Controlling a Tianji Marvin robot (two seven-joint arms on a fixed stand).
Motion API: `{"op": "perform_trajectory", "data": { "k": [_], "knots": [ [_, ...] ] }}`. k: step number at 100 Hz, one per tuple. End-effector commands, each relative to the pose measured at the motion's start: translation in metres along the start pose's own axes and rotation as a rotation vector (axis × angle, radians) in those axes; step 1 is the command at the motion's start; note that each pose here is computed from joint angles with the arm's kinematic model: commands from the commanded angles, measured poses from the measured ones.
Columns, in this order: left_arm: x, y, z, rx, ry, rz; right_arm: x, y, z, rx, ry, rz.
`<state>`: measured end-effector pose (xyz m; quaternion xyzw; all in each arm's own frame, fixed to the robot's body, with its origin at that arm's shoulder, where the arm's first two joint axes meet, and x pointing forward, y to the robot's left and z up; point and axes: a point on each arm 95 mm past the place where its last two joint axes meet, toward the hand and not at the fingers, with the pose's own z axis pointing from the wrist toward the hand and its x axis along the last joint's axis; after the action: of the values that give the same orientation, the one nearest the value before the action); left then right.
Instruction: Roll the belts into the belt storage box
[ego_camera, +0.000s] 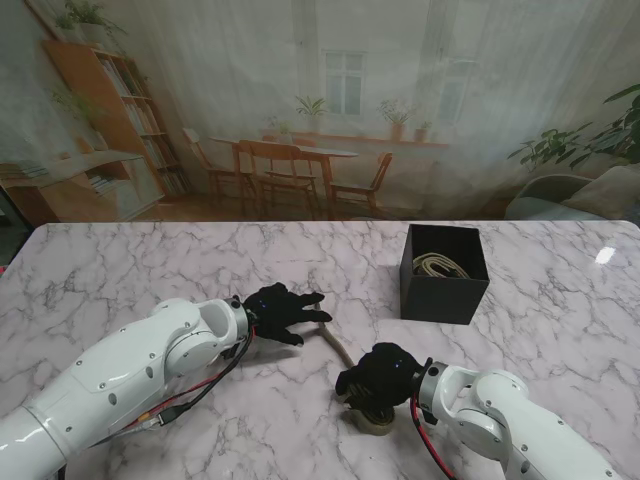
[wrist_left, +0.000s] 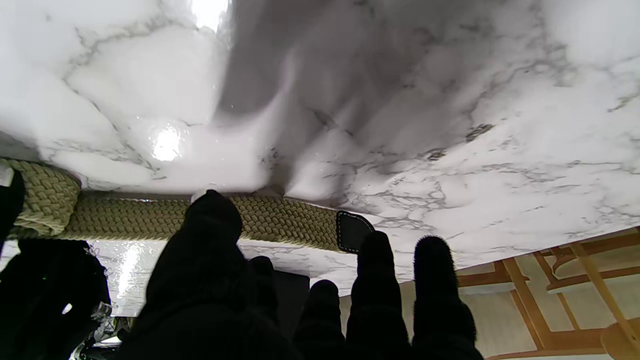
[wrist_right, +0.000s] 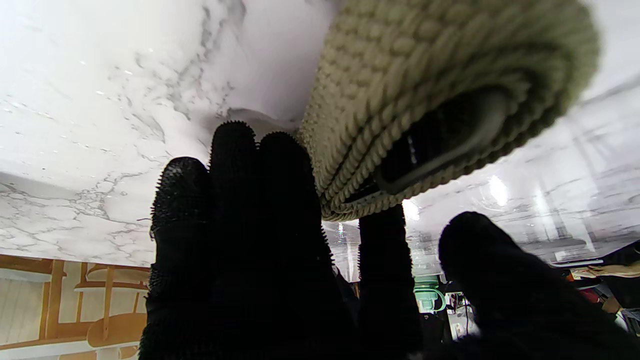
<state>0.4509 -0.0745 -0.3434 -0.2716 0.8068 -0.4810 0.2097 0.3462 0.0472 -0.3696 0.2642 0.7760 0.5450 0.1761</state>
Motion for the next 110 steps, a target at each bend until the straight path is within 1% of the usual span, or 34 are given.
{"op": "perform_trajectory", "data": {
  "k": [1,6,25,43,71,85,110],
  "knots": [
    [0.001,-0.005,0.007,0.009,-0.005,-0.012,0.003,-0.010,-0.002,0.030,0.005,0.004],
    [0.002,-0.006,0.011,0.011,-0.005,-0.016,0.003,-0.010,-0.003,0.031,0.007,0.004],
    [0.002,-0.007,0.020,-0.022,0.001,0.004,0.003,-0.010,-0.004,0.028,0.010,0.005],
    [0.000,0.000,0.023,-0.063,0.004,0.029,0.003,-0.011,-0.003,0.024,0.012,0.009],
    [-0.006,0.013,0.018,-0.087,-0.004,0.085,0.004,-0.011,-0.005,0.010,0.011,-0.019],
    [-0.008,0.016,0.014,-0.107,-0.012,0.097,0.005,-0.012,-0.007,0.000,0.004,-0.003],
    [-0.007,0.017,0.014,-0.123,-0.011,0.104,0.007,-0.012,-0.010,-0.060,-0.005,0.032]
  ]
}}
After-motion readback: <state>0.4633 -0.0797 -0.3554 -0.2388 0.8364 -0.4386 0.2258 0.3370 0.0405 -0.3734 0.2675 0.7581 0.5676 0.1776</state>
